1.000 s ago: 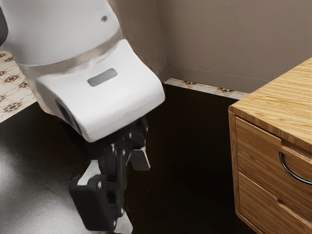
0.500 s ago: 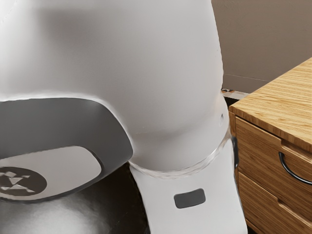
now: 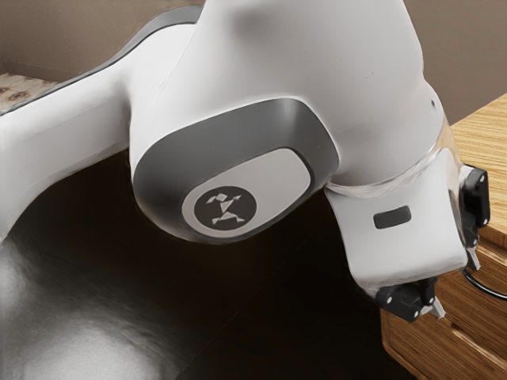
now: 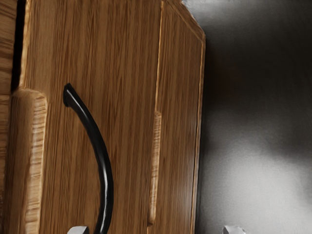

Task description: Pull the drawer handle with one arm to open the drawer

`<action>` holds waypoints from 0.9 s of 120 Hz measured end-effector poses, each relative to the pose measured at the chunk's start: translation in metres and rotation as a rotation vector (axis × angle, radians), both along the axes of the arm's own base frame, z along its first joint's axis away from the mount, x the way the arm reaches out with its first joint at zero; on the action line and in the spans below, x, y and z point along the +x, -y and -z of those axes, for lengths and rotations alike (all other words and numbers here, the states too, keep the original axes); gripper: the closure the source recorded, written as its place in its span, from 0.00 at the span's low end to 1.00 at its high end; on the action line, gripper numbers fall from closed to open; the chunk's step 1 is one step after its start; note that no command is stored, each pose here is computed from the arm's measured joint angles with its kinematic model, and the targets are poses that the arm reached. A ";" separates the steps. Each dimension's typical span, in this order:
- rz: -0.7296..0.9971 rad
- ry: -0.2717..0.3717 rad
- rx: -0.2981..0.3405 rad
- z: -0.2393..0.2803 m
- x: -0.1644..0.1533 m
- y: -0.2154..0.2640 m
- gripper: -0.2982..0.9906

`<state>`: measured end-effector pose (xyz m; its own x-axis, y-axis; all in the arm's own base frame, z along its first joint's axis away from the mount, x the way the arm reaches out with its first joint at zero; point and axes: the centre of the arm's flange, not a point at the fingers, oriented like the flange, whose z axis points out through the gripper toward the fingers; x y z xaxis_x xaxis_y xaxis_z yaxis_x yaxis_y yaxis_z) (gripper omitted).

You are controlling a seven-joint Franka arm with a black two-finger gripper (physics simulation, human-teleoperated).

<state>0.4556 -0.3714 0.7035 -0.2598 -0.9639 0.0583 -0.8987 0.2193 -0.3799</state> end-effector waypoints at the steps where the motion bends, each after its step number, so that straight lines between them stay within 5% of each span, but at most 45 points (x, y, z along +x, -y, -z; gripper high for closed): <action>1: 0.004 0.000 -0.002 0.000 0.001 0.001 0.52; 36: 0.179 0.030 -0.013 0.003 -0.030 0.049 0.53; 108: 0.180 0.045 0.023 0.014 0.003 0.020 0.53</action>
